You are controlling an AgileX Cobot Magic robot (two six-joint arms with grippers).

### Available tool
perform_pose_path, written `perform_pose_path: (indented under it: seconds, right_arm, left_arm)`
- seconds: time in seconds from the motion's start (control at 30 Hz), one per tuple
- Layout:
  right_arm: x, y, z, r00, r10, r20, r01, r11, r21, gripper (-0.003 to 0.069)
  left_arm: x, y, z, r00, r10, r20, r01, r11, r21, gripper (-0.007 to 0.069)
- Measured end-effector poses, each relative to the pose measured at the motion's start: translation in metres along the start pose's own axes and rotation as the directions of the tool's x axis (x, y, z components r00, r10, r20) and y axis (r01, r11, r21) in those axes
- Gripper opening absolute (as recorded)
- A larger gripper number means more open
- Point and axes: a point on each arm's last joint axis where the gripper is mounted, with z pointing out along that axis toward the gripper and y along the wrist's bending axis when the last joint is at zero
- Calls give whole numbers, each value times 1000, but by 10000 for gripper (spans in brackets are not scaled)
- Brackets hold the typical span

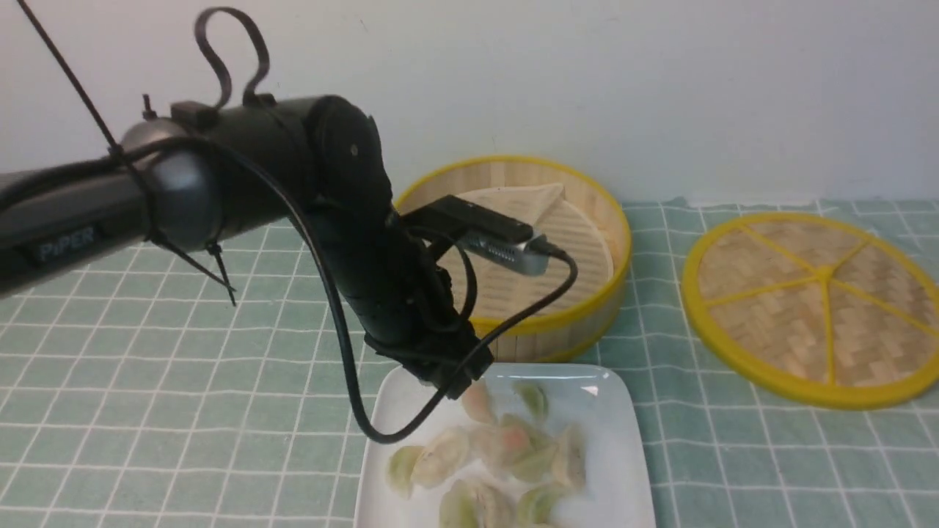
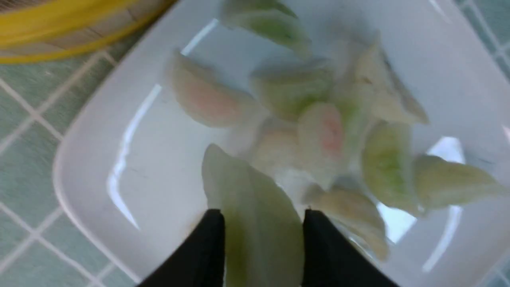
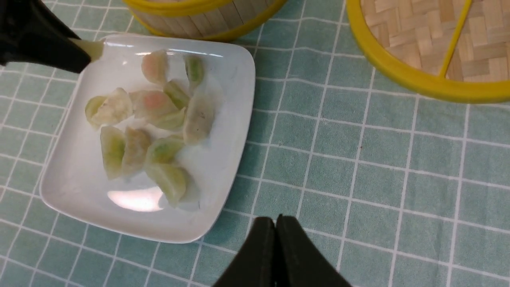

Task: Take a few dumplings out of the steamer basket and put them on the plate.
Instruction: Use the left arm to put the dumpling into the plate

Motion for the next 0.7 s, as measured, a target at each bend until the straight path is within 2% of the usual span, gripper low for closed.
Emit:
perform_pose_path:
  seconds: [0.1, 0.2, 0.23, 0.33, 0.47, 0.57, 0.7]
  right_arm:
    - [0, 0, 0, 1000, -1, 0, 1, 1000, -1, -13]
    - [0, 1, 0, 1000, -12, 1, 12, 1000, -7, -13]
    - [0, 1, 0, 1000, -23, 2, 23, 1000, -12, -13]
    - [0, 1, 0, 1000, -27, 2, 27, 1000, -14, -13]
    - [0, 2, 0, 999, -31, 4, 31, 999, -26, -13]
    - [1, 4, -3, 999, -41, 18, 41, 999, -35, -13]
    - [12, 9, -23, 988, -80, 133, 83, 996, -13, -13]
  left_arm:
    - [-5, 7, 13, 1000, 5, 30, -3, 999, -40, 220]
    - [-5, 12, 29, 1000, -9, 20, 10, 999, -49, 290]
    - [-4, 14, 36, 1000, -18, 3, 18, 999, -47, 358]
    - [-3, 15, 41, 1000, -24, -15, 23, 999, -40, 476]
    - [-4, 12, 36, 997, -56, -46, 55, 998, -26, 516]
    - [-9, 9, 23, 995, -87, -45, 86, 996, -19, 434]
    - [-13, -2, -21, 995, -89, 44, 89, 996, -13, 137]
